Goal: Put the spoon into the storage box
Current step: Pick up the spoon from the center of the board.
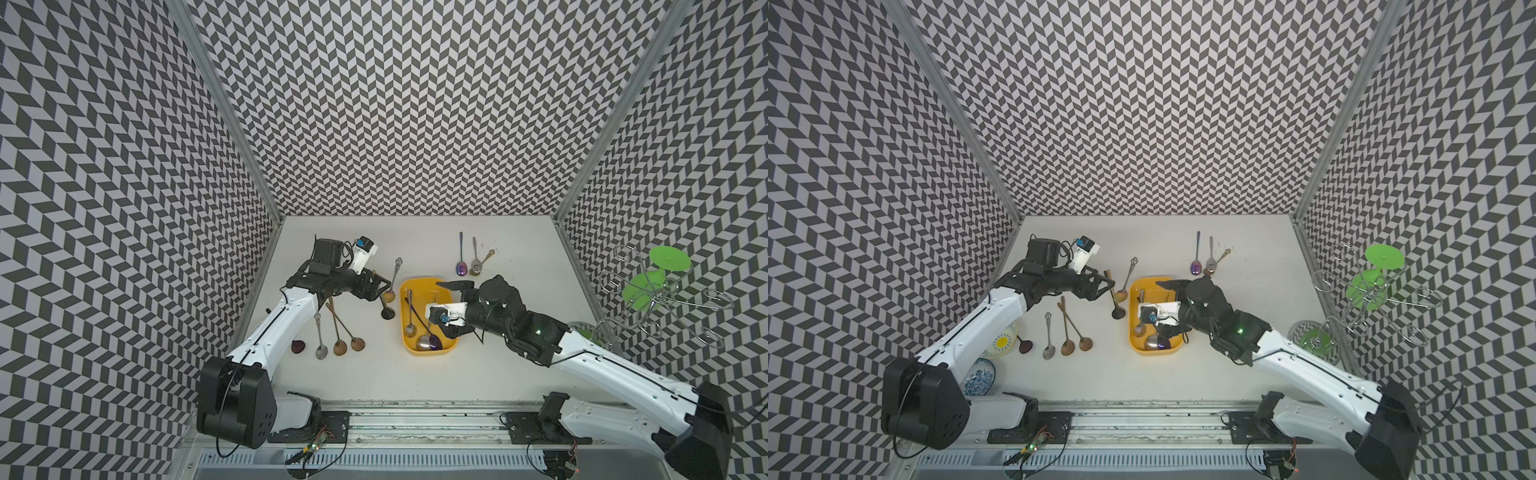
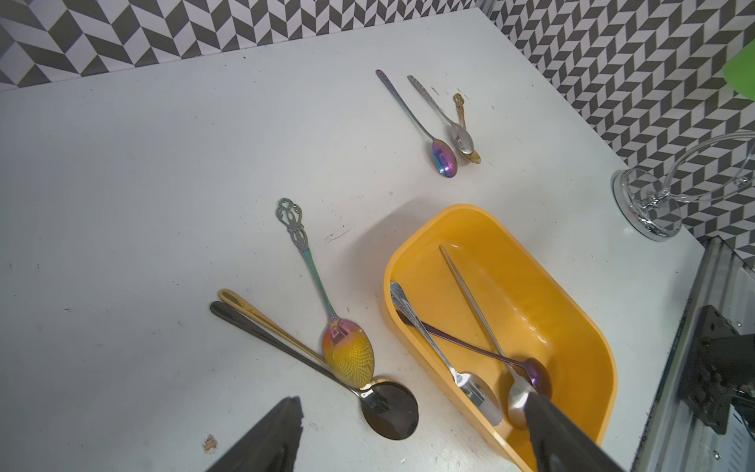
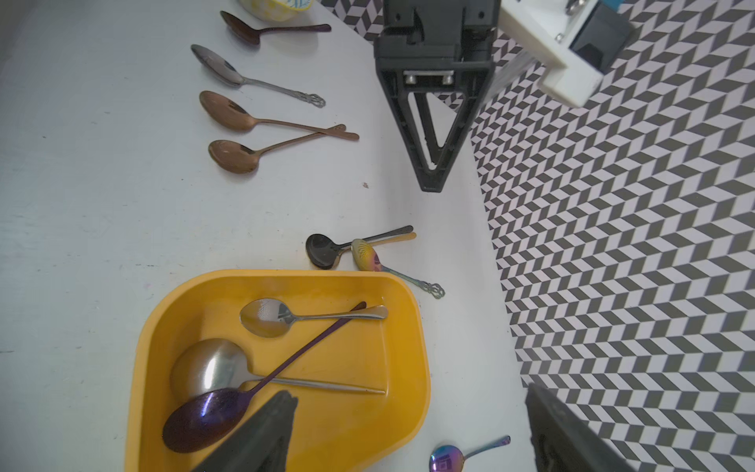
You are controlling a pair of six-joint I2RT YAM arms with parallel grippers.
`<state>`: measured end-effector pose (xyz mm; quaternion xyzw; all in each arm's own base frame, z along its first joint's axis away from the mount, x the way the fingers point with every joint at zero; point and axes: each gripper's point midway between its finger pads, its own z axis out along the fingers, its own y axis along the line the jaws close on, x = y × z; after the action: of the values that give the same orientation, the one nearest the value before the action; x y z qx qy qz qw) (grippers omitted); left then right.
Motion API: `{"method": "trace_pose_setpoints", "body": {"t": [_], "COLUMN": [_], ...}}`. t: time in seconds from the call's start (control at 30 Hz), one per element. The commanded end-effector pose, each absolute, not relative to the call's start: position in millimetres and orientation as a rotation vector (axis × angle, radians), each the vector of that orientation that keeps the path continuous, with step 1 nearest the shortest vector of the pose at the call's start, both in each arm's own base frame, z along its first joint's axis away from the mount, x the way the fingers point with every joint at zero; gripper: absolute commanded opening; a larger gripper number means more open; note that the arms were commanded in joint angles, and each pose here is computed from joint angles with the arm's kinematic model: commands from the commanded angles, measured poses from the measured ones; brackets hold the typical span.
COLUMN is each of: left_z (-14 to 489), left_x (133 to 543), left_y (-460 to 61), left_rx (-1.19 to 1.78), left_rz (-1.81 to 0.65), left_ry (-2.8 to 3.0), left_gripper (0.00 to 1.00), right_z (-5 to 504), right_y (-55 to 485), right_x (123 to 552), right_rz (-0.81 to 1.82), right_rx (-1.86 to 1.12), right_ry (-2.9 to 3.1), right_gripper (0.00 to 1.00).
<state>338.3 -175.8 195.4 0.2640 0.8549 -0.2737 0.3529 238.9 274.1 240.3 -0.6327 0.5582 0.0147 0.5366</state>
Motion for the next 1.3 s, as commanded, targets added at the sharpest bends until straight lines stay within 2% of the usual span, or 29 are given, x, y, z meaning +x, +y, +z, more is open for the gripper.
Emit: {"method": "trace_pose_setpoints", "body": {"t": [0.0,0.23,0.6,0.97,1.27], "left_z": [196,175,125,81,52], "left_x": [355,370,397,422,423], "left_y": [-173,-190,-209,-222,-229], "left_rx": [0.611,0.634,0.681,0.689,0.728], "left_rz": [-0.663,-0.645,-0.482,-0.362,-0.311], "left_ry": [2.254,2.351,2.515,2.641,2.699], "left_gripper": [0.87,0.81,0.68,0.51,0.45], "right_z": [272,289,284,279,280], "right_y": [257,213,128,106,101], "right_x": [252,260,263,258,258], "right_rz": [0.054,0.054,0.042,0.004,0.006], "right_rx": [-1.23,-0.916,-0.394,-0.3,-0.285], "right_ry": [1.403,1.516,1.63,1.571,1.552], "right_gripper": [0.93,1.0,1.0,1.0,1.0]}}
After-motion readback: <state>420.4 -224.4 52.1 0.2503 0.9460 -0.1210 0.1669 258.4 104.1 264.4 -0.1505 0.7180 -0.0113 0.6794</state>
